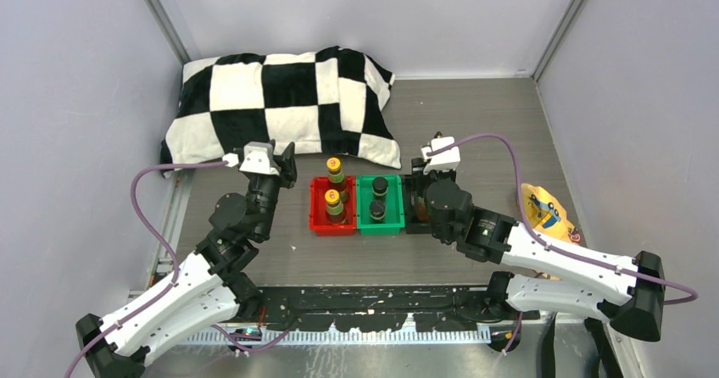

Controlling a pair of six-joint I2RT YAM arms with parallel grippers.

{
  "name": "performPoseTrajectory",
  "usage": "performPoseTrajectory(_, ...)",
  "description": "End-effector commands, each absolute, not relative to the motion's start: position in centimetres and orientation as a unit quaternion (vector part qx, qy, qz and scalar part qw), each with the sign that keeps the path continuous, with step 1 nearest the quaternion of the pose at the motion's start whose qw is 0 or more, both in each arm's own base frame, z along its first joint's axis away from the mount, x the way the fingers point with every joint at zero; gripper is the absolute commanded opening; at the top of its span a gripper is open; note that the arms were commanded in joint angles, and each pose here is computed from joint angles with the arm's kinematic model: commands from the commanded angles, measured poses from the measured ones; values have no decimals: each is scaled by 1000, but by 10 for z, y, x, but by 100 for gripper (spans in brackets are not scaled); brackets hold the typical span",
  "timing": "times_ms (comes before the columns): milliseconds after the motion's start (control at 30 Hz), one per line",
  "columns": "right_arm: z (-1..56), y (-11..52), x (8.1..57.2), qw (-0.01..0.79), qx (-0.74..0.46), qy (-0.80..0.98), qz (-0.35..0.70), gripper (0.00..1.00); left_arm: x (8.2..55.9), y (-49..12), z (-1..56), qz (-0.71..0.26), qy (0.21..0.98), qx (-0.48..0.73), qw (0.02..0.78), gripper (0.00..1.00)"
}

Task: Organize the condiment bottles
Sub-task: Place the bottle in the storage box.

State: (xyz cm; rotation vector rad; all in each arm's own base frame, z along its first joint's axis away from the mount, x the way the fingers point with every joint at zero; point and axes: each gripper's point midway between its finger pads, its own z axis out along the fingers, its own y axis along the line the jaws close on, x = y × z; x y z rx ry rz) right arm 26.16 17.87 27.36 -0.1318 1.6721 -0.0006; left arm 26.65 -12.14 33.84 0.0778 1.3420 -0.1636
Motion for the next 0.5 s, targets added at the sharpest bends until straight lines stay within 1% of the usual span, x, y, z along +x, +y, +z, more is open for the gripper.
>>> performPoseTrajectory(0, 315, 165, 264, 716, 58, 695, 20, 1, 262, -121, 355, -94, 604, 26, 791, 44)
performPoseTrajectory(467, 297, 159, 262, 713, 98, 694, 17, 1, 261, -121, 355, -97, 604, 30, 790, 44)
